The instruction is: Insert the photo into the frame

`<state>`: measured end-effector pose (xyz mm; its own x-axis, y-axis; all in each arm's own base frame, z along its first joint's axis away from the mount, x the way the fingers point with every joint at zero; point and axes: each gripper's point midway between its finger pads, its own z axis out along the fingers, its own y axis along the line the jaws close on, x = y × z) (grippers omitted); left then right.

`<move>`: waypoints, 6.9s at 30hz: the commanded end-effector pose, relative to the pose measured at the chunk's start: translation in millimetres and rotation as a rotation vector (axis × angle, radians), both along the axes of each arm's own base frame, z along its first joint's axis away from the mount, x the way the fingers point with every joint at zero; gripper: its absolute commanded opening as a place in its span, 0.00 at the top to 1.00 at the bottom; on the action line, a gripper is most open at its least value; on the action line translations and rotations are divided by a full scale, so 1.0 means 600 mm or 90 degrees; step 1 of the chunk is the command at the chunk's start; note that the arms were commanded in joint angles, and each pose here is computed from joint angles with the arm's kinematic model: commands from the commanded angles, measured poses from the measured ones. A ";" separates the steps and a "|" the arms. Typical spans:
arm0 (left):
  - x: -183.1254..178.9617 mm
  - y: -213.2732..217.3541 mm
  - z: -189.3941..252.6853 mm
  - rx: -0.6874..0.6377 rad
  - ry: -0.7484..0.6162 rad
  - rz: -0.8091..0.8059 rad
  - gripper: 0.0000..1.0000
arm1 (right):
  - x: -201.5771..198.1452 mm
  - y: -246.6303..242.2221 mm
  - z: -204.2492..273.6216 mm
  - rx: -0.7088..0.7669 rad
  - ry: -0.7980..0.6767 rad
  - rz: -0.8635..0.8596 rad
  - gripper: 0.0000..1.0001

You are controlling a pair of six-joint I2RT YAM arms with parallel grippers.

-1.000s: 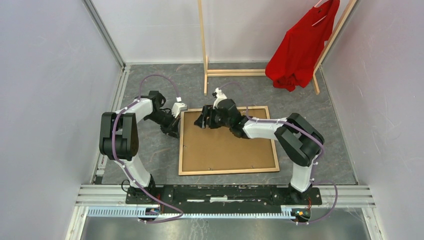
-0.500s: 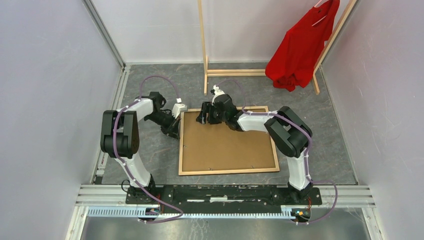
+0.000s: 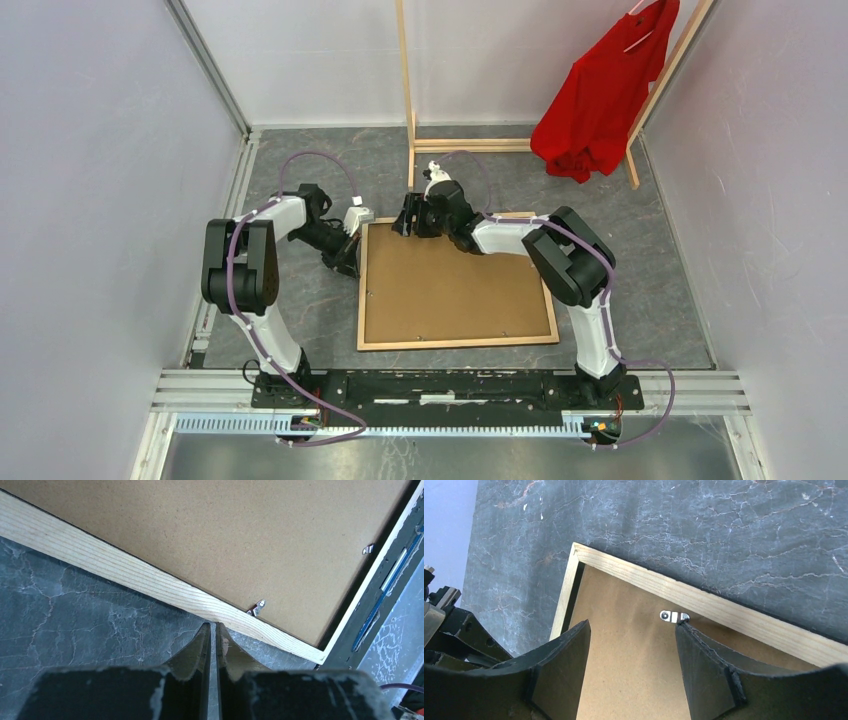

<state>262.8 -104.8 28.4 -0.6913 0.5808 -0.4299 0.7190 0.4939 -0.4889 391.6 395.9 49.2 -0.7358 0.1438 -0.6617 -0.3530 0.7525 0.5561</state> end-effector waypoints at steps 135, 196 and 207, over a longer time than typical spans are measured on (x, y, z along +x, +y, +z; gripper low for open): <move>0.131 0.000 -0.031 0.212 -0.154 -0.072 0.70 | -0.317 -0.420 -0.002 -0.061 0.131 -0.112 0.02; 0.101 -0.129 0.004 -0.089 0.041 -0.011 0.80 | 0.002 -0.041 0.026 0.057 0.055 0.026 0.25; 0.104 -0.127 0.008 -0.087 0.024 -0.017 0.81 | 0.002 -0.022 0.010 0.090 0.085 0.028 0.28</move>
